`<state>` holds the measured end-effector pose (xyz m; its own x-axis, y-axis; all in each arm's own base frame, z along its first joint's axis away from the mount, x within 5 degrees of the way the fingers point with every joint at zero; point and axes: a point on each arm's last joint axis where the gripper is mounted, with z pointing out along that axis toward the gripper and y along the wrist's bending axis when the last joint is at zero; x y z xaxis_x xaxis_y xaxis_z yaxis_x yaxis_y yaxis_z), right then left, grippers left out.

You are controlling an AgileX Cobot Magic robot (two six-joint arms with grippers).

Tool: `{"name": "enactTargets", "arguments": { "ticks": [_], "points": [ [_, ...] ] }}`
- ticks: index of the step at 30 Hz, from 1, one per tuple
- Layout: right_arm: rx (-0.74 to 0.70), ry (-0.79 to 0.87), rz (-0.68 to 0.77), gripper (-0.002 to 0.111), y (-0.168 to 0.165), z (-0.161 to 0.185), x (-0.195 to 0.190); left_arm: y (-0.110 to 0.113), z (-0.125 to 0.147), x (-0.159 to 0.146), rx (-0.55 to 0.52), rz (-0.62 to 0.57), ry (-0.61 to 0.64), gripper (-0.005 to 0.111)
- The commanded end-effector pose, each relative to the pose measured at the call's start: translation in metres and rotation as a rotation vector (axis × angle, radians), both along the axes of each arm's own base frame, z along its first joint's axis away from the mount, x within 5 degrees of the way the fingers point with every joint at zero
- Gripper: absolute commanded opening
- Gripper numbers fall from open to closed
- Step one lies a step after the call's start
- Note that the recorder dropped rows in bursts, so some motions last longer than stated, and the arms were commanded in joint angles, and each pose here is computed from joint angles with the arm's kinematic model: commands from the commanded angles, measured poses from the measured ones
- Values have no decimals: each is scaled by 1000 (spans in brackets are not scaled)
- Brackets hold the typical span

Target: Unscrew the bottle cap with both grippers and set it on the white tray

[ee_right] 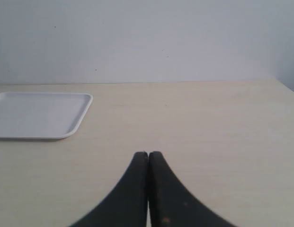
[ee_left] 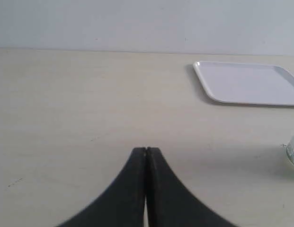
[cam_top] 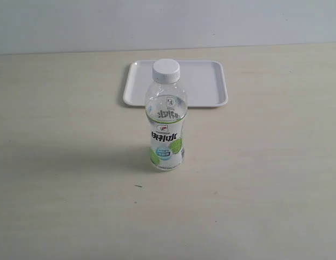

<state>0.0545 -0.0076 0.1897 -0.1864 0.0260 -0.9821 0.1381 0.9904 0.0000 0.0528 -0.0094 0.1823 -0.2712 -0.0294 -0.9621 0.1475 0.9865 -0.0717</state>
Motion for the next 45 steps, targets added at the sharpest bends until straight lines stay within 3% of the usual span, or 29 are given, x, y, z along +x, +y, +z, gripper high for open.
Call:
{"name": "enactTargets", "arguments": {
  "ticks": [1, 10, 14, 15, 24, 29, 32, 34, 39, 42, 43, 45],
  "points": [
    [-1, -9, -6, 0, 0, -1, 0, 0, -1, 0, 1, 4, -5, 0],
    [-1, -9, -6, 0, 0, -1, 0, 0, -1, 0, 1, 4, -5, 0],
    [-1, -9, -6, 0, 0, -1, 0, 1, 2, 1, 106, -9, -54, 0],
    [-1, -9, -6, 0, 0, -1, 0, 1, 5, 1, 90, -7, -78, 0],
    [-1, -9, -6, 0, 0, -1, 0, 5, 47, 0, -340, 60, -487, 0],
    [-1, -9, -6, 0, 0, -1, 0, 16, 72, -11, -648, 78, -770, 0],
    [-1, -9, -6, 0, 0, -1, 0, 18, 94, -24, -635, 45, -982, 0],
    [-1, -9, -6, 0, 0, -1, 0, 14, 116, -29, -559, 0, -1029, 0],
    [-1, -9, -6, 0, 0, -1, 0, -7, 145, -10, -306, -139, -915, 0],
    [-1, -9, -6, 0, 0, -1, 0, -23, 135, 15, -218, -247, -740, 0],
    [-1, -9, -6, 0, 0, -1, 0, -32, 122, 34, -186, -306, -592, 0],
    [-1, -9, -6, 0, 0, -1, 0, -42, 105, 59, -159, -371, -436, 0]
  ]
}}
